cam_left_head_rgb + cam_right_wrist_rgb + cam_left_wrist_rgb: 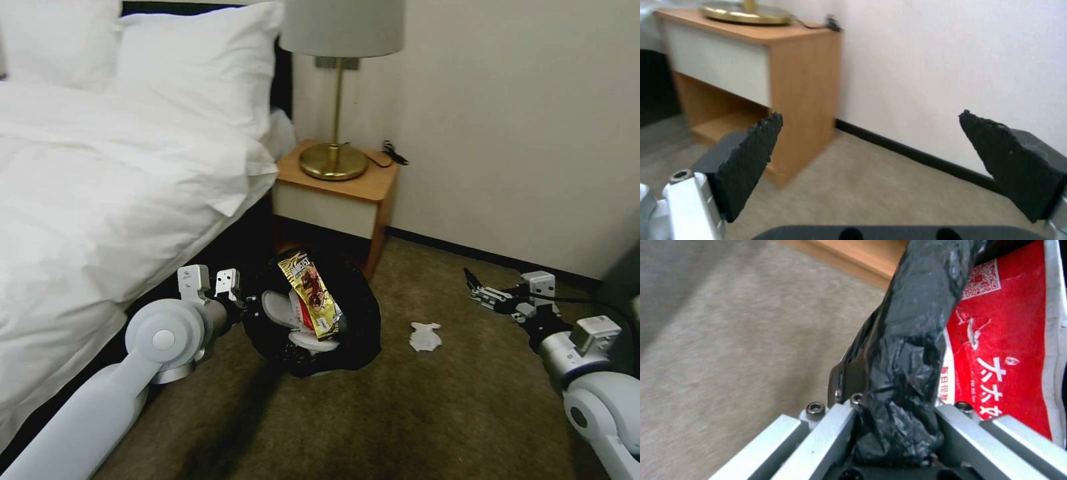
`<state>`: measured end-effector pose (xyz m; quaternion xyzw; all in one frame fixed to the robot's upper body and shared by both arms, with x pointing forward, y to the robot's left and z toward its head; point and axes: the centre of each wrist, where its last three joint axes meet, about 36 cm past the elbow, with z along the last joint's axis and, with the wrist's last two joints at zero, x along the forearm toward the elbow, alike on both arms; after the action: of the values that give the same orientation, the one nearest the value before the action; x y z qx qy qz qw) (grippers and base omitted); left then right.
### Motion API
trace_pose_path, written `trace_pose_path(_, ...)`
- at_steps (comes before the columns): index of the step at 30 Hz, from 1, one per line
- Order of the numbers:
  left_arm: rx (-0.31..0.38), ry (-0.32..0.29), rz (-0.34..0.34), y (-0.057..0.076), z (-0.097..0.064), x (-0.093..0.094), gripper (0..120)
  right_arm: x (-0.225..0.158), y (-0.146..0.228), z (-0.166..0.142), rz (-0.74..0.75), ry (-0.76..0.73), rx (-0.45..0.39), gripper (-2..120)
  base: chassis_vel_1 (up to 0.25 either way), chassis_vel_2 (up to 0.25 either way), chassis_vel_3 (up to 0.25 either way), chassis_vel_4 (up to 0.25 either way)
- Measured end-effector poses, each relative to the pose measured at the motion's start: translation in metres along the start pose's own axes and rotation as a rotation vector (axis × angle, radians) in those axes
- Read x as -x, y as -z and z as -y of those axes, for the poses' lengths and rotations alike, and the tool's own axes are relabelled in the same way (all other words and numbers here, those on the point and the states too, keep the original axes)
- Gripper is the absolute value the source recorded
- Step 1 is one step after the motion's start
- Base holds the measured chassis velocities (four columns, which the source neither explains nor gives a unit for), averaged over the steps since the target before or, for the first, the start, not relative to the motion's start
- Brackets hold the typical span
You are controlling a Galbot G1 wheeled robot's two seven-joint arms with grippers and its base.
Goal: Pick up the trash bin, then pick up the garbage on the floor and place it into the trash bin.
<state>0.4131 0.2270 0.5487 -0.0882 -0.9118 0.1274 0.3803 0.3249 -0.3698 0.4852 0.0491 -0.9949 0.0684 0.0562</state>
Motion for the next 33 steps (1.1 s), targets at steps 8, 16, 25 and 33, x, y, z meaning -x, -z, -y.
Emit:
trace_pose_path(8,-0.009,0.004,0.006,0.001,-0.001,0.0,1,-0.008,-0.007,-0.001,-0.014,0.002,0.001,100,-0.125,-0.124,-0.118,-0.134)
trace_pose_path(16,-0.029,0.029,0.039,0.008,-0.01,-0.003,1,-0.005,-0.012,-0.004,-0.027,0.008,0.019,100,-0.06,-0.068,-0.076,-0.058)
trace_pose_path(25,-0.027,0.074,0.073,0.01,-0.023,-0.02,1,-0.002,-0.014,-0.005,-0.037,0.017,0.028,100,0.0,0.0,0.0,0.0)
trace_pose_path(33,-0.024,0.112,0.077,-0.004,-0.032,-0.041,1,0.002,-0.019,-0.006,-0.047,0.028,0.034,100,0.0,0.0,0.0,0.0)
